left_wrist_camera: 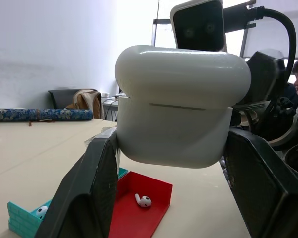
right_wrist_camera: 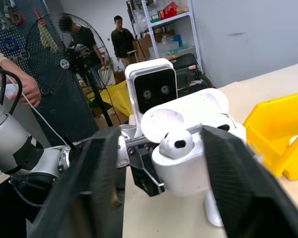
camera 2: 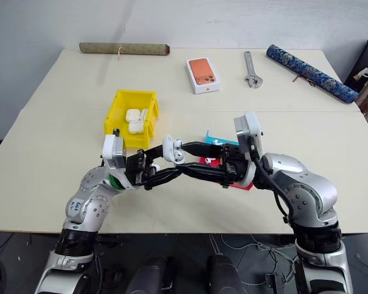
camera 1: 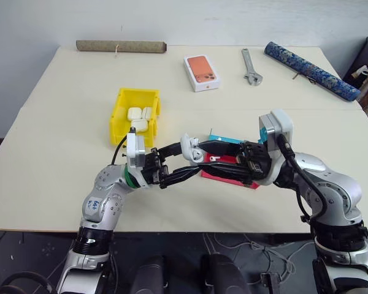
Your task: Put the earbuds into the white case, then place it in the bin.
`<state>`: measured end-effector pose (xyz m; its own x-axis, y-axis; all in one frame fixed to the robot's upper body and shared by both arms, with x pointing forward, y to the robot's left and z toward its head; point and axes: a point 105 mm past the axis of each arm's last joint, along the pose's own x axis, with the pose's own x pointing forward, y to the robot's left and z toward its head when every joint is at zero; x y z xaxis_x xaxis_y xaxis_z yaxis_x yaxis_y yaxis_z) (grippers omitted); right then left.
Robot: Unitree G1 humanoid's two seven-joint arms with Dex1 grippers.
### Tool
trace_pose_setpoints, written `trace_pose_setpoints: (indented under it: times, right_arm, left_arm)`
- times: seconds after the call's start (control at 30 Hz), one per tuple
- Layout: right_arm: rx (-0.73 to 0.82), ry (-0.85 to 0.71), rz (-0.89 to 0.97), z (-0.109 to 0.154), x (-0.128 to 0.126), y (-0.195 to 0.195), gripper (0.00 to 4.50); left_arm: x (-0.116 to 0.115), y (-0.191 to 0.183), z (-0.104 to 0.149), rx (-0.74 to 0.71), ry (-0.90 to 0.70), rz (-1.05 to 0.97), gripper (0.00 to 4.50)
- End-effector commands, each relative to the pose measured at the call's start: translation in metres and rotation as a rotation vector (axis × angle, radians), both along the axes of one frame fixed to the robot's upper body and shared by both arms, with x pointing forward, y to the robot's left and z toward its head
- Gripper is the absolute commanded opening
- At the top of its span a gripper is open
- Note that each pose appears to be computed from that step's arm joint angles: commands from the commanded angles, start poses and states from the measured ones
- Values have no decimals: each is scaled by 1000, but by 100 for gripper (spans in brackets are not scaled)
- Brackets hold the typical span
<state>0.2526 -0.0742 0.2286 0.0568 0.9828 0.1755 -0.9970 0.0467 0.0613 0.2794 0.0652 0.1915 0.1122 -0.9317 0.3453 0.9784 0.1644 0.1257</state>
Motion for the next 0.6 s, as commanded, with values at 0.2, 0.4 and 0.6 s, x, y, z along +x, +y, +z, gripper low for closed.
trace_pose_setpoints:
  times: [0.2, 0.4, 0.6]
  right_arm:
    - [-98, 203, 74, -6, -36, -42, 447]
    - [-174, 21, -178, 5, -8, -63, 409]
    - [-292, -227, -154, 13, 2, -36, 217]
  left_arm:
    - [-14, 6, 3, 8, -42, -20, 274]
    - [-5, 11, -19, 255, -117, 57, 274]
    - [18, 11, -43, 569, -190, 176, 274]
